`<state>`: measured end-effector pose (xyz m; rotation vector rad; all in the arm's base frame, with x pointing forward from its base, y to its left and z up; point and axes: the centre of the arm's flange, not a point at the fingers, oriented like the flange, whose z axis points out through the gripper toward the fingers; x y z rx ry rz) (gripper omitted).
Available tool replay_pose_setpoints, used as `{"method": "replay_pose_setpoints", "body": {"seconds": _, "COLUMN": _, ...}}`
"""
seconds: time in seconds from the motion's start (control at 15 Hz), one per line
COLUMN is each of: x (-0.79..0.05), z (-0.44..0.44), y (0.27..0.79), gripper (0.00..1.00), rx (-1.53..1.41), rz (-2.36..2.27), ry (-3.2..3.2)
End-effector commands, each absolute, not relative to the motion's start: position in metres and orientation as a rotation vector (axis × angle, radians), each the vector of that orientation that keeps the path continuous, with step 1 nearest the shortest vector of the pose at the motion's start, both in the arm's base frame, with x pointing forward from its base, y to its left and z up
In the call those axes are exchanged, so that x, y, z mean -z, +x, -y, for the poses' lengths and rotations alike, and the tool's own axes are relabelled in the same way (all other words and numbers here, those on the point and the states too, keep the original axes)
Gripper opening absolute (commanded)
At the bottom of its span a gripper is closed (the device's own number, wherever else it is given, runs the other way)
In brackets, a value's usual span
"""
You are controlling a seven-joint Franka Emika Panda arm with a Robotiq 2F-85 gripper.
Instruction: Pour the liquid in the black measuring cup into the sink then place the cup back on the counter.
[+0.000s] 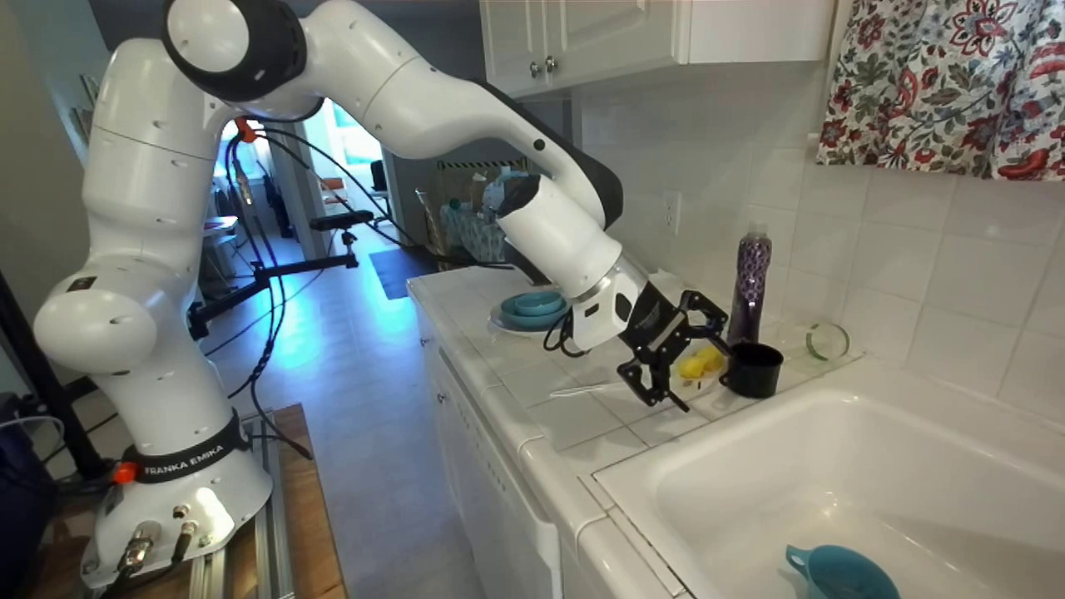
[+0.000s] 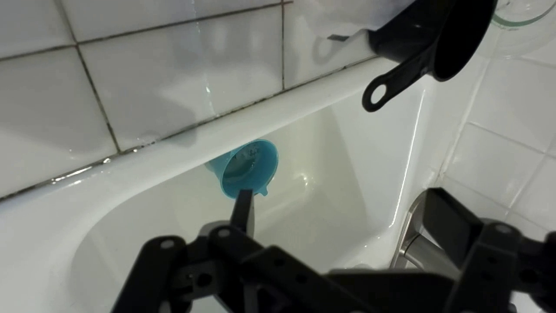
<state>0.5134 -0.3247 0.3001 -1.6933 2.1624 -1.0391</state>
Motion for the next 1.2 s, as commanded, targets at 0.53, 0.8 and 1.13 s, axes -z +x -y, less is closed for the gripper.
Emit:
{"method": "replay_pose_setpoints", "body": {"seconds": 0.53, "x": -0.278, "z": 0.301, "y": 0.555, "gripper": 1.00, "rx": 1.042, "rz": -1.982, "ry": -1.746}}
{"method": "replay_pose_setpoints", "body": {"seconds": 0.8, "x": -0.282, "z": 0.297, "y": 0.560, "gripper": 1.00, "rx": 1.037, "rz": -1.946, "ry": -1.742}}
{"method": "replay_pose_setpoints", "body": {"seconds": 1.13, "x": -0.274, "z": 0.298, "y": 0.545, "gripper": 1.00, "rx": 1.032, "rz": -1.966, "ry": -1.717}}
